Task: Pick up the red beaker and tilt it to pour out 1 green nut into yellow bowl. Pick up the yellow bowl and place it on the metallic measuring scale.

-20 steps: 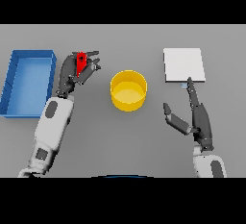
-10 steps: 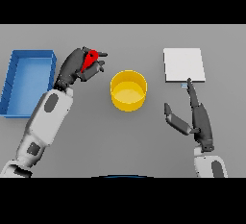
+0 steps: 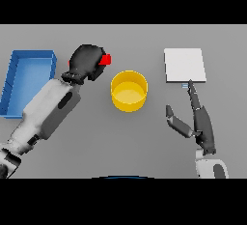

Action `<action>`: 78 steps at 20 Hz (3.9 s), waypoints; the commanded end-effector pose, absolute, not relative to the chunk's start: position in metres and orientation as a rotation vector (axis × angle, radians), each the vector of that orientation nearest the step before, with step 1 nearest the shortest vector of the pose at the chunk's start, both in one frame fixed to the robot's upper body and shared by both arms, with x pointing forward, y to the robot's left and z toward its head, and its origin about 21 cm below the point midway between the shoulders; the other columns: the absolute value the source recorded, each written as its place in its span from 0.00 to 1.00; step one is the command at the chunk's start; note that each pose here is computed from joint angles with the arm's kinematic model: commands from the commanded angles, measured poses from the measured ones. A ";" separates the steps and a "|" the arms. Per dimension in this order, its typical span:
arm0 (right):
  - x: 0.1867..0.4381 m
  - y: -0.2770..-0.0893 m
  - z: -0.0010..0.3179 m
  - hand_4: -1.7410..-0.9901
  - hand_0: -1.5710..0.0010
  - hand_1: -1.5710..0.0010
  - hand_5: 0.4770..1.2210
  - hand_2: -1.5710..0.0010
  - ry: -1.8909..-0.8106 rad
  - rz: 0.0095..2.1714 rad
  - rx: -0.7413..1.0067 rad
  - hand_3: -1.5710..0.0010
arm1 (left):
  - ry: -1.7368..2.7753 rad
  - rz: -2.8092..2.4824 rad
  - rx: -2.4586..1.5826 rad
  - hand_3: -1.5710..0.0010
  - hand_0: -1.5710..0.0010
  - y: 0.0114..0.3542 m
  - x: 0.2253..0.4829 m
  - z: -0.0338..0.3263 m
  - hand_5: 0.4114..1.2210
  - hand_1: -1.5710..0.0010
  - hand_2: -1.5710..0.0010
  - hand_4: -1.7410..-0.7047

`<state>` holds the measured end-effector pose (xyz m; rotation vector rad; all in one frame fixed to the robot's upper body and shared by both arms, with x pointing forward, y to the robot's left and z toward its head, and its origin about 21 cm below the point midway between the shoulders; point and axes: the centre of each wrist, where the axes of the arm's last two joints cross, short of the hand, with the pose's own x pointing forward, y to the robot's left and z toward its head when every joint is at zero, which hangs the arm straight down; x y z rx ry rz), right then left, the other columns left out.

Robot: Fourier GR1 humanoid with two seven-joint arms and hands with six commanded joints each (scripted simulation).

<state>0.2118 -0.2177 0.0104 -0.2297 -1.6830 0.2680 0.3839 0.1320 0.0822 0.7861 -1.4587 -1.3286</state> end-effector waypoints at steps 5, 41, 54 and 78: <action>0.213 -0.211 0.010 0.61 1.00 1.00 0.30 1.00 -1.681 0.256 -0.209 1.00 | -1.415 -1.609 0.908 0.00 0.00 0.118 0.390 0.091 0.98 0.00 0.00 0.07; 0.216 -0.207 0.002 0.72 1.00 1.00 0.15 1.00 -1.690 0.220 -0.275 1.00 | -0.889 -2.728 1.572 0.05 0.00 0.039 0.422 0.178 1.00 0.00 0.00 0.01; 0.225 -0.209 0.004 0.69 1.00 1.00 0.15 1.00 -1.704 0.197 -0.185 1.00 | -1.195 -1.491 1.388 0.13 0.00 0.183 0.484 0.309 1.00 0.00 0.01 0.01; 0.229 -0.216 0.003 0.70 1.00 1.00 0.26 1.00 -1.705 0.298 -0.201 1.00 | -1.132 -0.309 0.962 0.03 0.00 0.339 0.361 0.110 0.97 0.00 0.00 0.00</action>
